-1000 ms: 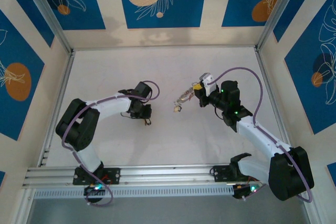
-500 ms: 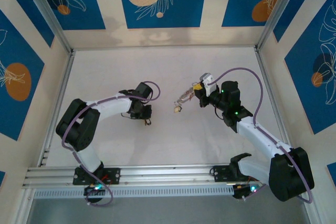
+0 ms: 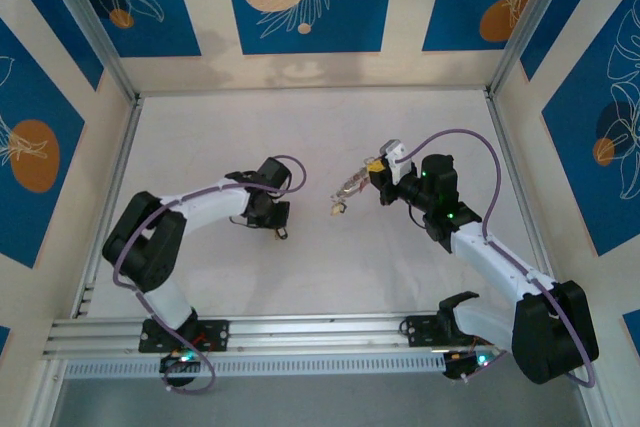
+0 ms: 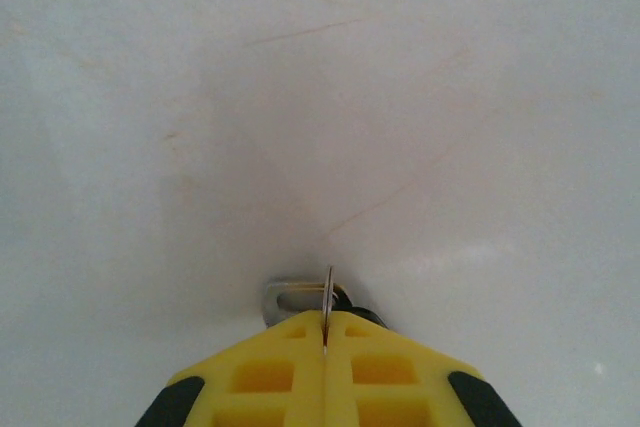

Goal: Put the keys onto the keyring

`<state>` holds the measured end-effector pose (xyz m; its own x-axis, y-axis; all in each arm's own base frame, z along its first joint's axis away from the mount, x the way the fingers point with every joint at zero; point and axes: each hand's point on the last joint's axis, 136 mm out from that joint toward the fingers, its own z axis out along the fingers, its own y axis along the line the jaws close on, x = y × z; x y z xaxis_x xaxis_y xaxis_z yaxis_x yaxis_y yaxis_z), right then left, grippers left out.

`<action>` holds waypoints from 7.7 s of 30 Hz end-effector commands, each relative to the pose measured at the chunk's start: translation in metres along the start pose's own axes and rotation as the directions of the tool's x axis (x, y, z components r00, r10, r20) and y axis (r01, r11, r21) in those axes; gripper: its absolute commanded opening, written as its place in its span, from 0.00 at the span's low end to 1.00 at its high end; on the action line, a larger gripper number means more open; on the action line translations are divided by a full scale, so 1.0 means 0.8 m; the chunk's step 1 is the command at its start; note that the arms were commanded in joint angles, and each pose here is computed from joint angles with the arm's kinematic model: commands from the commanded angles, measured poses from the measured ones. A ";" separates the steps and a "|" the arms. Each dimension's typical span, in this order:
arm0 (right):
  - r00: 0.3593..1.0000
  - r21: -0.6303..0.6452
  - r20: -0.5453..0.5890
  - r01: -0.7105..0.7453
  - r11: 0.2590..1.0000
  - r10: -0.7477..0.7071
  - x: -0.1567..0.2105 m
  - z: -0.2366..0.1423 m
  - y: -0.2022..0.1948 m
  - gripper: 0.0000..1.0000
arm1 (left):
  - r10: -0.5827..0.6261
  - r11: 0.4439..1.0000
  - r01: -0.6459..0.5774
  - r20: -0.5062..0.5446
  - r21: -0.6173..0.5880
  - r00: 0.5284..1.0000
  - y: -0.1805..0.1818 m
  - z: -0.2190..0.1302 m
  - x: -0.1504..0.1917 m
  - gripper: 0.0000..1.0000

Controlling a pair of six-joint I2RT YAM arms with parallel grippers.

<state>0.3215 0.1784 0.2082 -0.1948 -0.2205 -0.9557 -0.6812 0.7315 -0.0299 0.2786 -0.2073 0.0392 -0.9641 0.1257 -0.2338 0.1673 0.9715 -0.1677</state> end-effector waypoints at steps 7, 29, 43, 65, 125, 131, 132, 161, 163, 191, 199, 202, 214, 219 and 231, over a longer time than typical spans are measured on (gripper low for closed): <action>0.992 -0.093 0.065 0.110 0.990 -0.104 -0.022 -0.004 0.033 0.00 | 0.333 0.934 -0.356 0.273 0.035 0.903 -0.019 -0.131 -0.016 0.00; 0.886 -0.396 0.130 0.459 0.795 -0.446 0.043 -0.002 0.165 0.00 | 0.698 0.409 -0.910 0.667 -0.076 0.258 -0.074 -0.205 0.052 0.00; 0.824 -0.573 0.263 0.551 0.607 -0.501 0.065 -0.021 0.242 0.00 | 0.676 0.120 -0.958 0.728 -0.259 -0.112 -0.106 -0.193 0.085 0.00; 0.866 -0.732 0.265 0.467 0.497 -0.423 0.071 -0.039 0.281 0.00 | 0.685 -0.041 -0.965 0.696 -0.259 -0.216 -0.146 -0.150 0.103 0.00; 0.888 -0.745 0.176 0.402 0.532 -0.425 0.077 -0.029 0.270 0.00 | 0.731 -0.247 -0.909 0.552 -0.335 -0.402 -0.142 -0.148 0.131 0.00; 0.899 -0.737 0.182 0.393 0.550 -0.398 0.069 -0.030 0.263 0.00 | 0.748 -0.284 -0.900 0.511 -0.330 -0.424 -0.138 -0.140 0.131 0.00; 0.900 -0.737 0.183 0.392 0.551 -0.396 0.069 -0.030 0.263 0.00 | 0.751 -0.289 -0.898 0.503 -0.331 -0.427 -0.138 -0.138 0.131 0.00; 0.922 -0.721 0.216 0.372 0.585 -0.321 0.053 -0.033 0.251 0.00 | 0.761 -0.265 -0.865 0.459 -0.425 -0.459 -0.141 -0.123 0.125 0.00; 0.923 -0.725 0.210 0.368 0.582 -0.321 0.055 -0.033 0.252 0.00 | 0.757 -0.254 -0.863 0.465 -0.436 -0.458 -0.143 -0.125 0.124 0.00; 0.925 -0.722 0.195 0.360 0.590 -0.326 0.072 -0.031 0.253 0.00 | 0.828 0.188 -0.892 0.555 -0.410 -0.080 -0.087 -0.138 0.093 0.00; 0.926 -0.717 0.189 0.357 0.599 -0.327 0.073 -0.026 0.250 0.00 | 0.861 0.434 -0.839 0.425 -0.327 0.279 -0.019 -0.117 0.089 0.00; 0.926 -0.714 0.185 0.356 0.603 -0.328 0.074 -0.025 0.249 0.00 | 0.813 0.554 -0.786 0.381 -0.274 0.440 0.003 -0.117 0.085 0.00; 0.928 -0.711 0.181 0.353 0.609 -0.326 0.074 -0.025 0.246 0.00 | 0.717 0.646 -0.762 0.367 -0.031 0.593 -0.012 -0.097 0.075 0.00; 0.925 -0.703 0.187 0.361 0.613 -0.329 0.072 -0.025 0.244 0.00 | 0.743 0.654 -0.755 0.225 -0.047 0.630 0.001 -0.066 0.061 0.00; 0.926 -0.696 0.186 0.360 0.621 -0.329 0.071 -0.026 0.241 0.00 | 0.734 0.671 -0.741 0.113 0.030 0.670 -0.012 -0.010 0.021 0.00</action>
<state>0.1656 0.2943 0.1467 0.1390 -0.3515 -0.9258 -0.9901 -0.0683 -0.1227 0.2504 -0.2048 0.0421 -0.5016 0.7727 -0.3890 0.8239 0.5638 0.0575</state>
